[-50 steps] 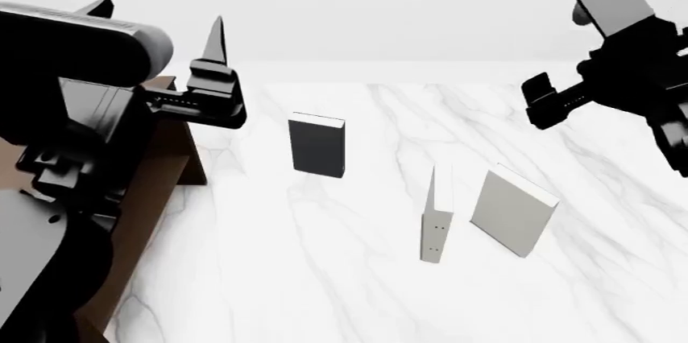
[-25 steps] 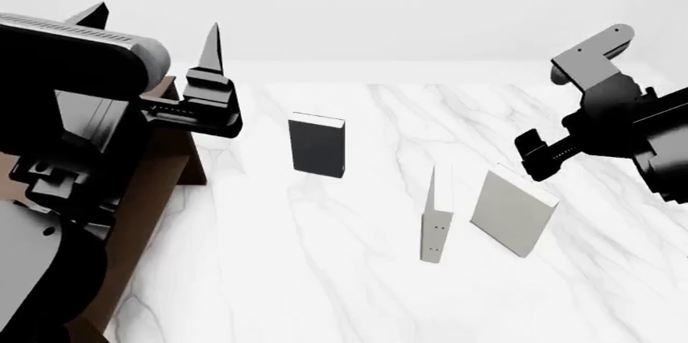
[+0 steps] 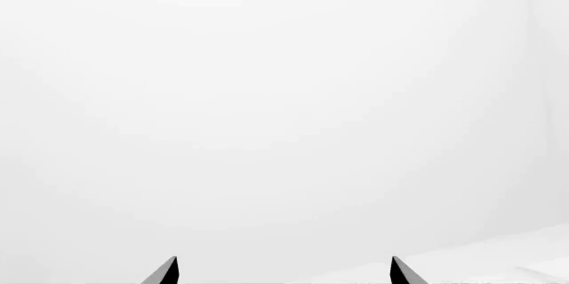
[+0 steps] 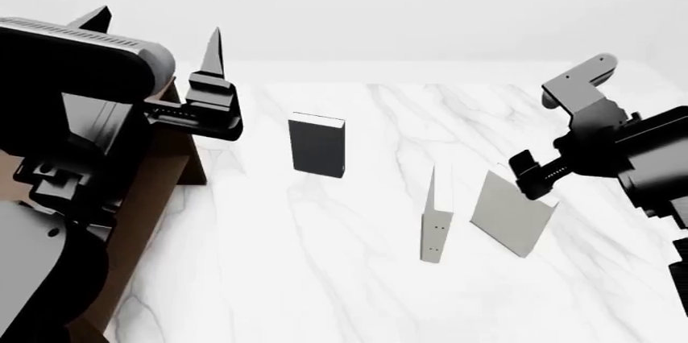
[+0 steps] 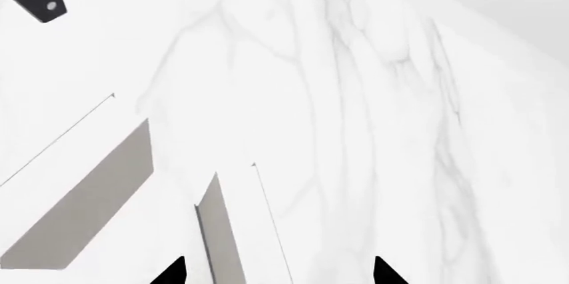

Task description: Pick up the book on the right and place it under the cabinet shelf.

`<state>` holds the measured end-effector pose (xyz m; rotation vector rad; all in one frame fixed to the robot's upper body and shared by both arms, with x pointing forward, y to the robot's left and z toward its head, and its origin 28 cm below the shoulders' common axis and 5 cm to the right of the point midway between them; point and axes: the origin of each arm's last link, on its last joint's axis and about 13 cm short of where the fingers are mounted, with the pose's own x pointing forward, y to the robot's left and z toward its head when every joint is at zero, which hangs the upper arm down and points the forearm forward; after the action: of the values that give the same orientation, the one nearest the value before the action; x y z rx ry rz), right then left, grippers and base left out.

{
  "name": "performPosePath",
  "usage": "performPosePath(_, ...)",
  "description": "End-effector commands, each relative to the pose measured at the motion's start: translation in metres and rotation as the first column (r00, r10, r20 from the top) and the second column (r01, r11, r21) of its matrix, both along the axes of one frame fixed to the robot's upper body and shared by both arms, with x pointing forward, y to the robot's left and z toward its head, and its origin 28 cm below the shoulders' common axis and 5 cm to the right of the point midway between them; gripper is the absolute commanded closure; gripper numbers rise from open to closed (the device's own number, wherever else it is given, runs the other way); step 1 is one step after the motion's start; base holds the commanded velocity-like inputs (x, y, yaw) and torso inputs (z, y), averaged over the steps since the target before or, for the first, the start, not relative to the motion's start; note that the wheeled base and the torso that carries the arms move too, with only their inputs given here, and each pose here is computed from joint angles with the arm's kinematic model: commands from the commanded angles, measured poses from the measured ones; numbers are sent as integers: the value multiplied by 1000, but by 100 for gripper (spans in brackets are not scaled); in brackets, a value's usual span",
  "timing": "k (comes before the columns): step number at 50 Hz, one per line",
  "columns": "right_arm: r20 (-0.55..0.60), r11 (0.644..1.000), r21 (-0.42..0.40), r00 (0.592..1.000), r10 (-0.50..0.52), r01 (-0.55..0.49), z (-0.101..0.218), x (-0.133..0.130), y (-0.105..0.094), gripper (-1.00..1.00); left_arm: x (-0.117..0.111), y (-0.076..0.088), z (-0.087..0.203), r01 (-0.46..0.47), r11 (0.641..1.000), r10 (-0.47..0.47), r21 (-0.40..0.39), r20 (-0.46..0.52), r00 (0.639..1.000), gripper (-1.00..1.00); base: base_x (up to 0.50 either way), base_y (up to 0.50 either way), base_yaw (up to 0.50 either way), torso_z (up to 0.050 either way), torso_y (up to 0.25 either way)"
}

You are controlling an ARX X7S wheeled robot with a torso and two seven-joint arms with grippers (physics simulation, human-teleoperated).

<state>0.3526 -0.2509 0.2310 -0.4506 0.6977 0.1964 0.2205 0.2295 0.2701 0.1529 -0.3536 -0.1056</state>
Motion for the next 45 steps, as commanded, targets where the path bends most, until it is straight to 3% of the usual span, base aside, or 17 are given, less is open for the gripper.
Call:
performPosePath(1,-6,1000,12,1000,-5,5,-13,6,1,-100,1,1,-1,-4,1000,4,3,-3,1000,-100,0,0,0,0,0)
performPosePath(45,-35,997,45,997,-63,64,-71,21,-3,-100,1,-1,-4,1,1000,0,18,-20,1000,-100,0,0,0,0,0)
